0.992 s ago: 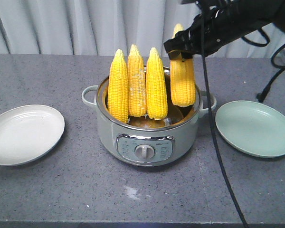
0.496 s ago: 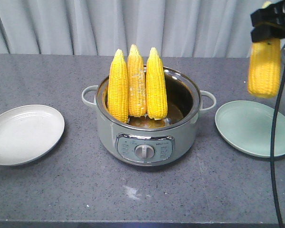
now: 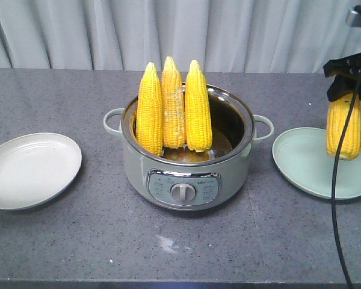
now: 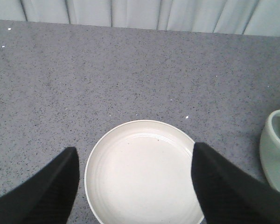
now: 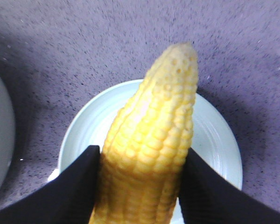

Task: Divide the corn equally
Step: 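Lower the corn onto the pale green plate and open right gripper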

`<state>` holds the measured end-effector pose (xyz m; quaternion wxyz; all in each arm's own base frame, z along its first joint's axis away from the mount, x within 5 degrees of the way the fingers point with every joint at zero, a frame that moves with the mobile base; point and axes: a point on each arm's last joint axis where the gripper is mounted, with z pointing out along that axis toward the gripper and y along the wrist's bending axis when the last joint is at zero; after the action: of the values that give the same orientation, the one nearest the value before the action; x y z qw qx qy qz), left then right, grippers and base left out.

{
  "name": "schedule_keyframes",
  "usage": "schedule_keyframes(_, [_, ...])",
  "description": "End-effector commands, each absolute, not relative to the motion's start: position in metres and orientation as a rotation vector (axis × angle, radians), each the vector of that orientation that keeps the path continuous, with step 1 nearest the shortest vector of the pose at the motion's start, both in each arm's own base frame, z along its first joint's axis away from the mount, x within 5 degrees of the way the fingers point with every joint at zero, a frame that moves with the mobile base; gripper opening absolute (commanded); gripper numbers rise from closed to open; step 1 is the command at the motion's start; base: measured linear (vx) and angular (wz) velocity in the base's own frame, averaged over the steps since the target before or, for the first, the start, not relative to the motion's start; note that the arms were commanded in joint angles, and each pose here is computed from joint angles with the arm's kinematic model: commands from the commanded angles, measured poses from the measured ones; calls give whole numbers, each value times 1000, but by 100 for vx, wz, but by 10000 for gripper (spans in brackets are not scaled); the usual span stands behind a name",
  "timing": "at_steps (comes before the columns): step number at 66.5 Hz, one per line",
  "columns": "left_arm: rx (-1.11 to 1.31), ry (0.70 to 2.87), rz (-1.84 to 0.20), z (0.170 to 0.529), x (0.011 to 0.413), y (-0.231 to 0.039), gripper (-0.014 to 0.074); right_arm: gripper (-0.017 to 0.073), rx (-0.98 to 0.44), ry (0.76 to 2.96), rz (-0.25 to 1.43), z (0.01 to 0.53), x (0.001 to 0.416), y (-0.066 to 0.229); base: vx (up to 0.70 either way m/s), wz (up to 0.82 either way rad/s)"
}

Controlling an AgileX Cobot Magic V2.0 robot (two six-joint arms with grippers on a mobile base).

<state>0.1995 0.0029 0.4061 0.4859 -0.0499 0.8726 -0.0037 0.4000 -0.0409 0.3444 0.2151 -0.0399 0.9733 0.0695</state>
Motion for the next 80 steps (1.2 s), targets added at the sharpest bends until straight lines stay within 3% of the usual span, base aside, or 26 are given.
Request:
schedule_keyframes(1, [-118,2018,-25,424,199,2,482,206,-110,2693,181,354,397,-43,0,0])
schedule_keyframes(33, [-118,2018,-25,424,199,2,482,224,-81,2831,225,296,425,-48,0,0])
schedule_keyframes(46, [-118,2018,-25,424,199,2,482,314,-58,2851,231,288,428,-48,0,0])
schedule_keyframes(66, [-118,2017,-25,424,199,2,482,559,-51,2855,206,288,428,-50,0,0])
schedule_keyframes(80, [-118,2015,-25,424,199,2,482,593,-53,2837,214,294,426,-49,0,0])
